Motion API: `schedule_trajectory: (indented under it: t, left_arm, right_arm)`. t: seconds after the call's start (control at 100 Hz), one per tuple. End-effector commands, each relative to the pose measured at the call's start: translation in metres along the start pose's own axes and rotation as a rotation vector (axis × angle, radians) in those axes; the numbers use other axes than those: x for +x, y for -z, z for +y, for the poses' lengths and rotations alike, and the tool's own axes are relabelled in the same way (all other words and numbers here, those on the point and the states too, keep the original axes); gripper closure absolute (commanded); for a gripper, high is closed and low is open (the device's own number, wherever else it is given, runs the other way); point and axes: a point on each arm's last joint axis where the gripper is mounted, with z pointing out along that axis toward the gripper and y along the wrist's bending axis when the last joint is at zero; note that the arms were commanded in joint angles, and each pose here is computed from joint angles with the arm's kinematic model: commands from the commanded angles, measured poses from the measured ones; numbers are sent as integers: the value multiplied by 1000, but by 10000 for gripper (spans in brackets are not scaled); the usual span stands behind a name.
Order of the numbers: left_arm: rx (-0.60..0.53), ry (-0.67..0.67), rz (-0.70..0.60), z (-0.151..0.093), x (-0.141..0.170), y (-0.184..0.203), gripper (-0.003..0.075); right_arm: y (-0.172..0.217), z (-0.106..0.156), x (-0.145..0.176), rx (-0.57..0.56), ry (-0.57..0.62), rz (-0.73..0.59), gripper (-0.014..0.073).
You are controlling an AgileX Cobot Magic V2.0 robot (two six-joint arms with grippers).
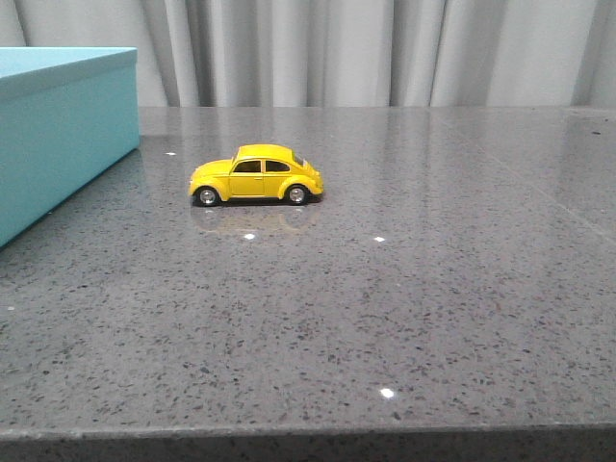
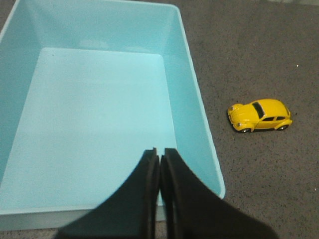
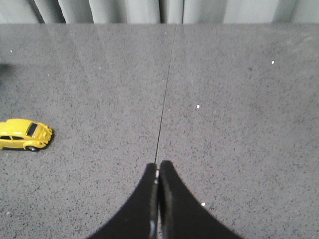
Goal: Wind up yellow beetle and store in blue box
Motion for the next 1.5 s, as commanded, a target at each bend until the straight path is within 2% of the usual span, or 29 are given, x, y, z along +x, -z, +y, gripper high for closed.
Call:
schedule_trajectory:
  t: [0.0,0.19,0.29,0.34,0.5,0.56,0.61,0.7,0.98,1.21,1.49]
  left_arm:
    - [27,9,-51,-4,-12,2,740]
    - [25,5,-53,-4,-12,2,739]
    - [24,-25,-46,-4,-11,2,715]
    - [25,-54,-42,-4,-11,2,671]
    - [24,-70,-40,-4,-11,2,431]
    - [24,-70,-40,-4,-11,2,319]
    - [24,-70,-47,-4,-11,2,256]
    - [24,-70,-52,-4,-12,2,204]
    - [24,-69,-54,-4,-12,2,206]
    - [24,-69,-54,-4,-12,2,207]
    - [24,-69,-54,-4,-12,2,207]
  right_arm:
    - [0,1,-14,-5,-2,-65,710]
    - [-1,1,-13,-6,-2,-46,704]
    - [-1,1,-13,-6,-2,-44,615]
    - [-1,1,-13,-6,-2,-44,536]
    - [-1,1,-14,-5,-2,-60,239]
    - [-1,1,-16,-4,-2,-79,174]
    - [-1,1,-18,-3,-2,-107,142]
    - [0,1,-23,-1,-3,-153,139]
    - [-3,1,-25,-8,-12,-170,142]
    - [-28,-1,-29,-10,-12,-124,142]
    - [-64,24,-33,-152,37,-111,142]
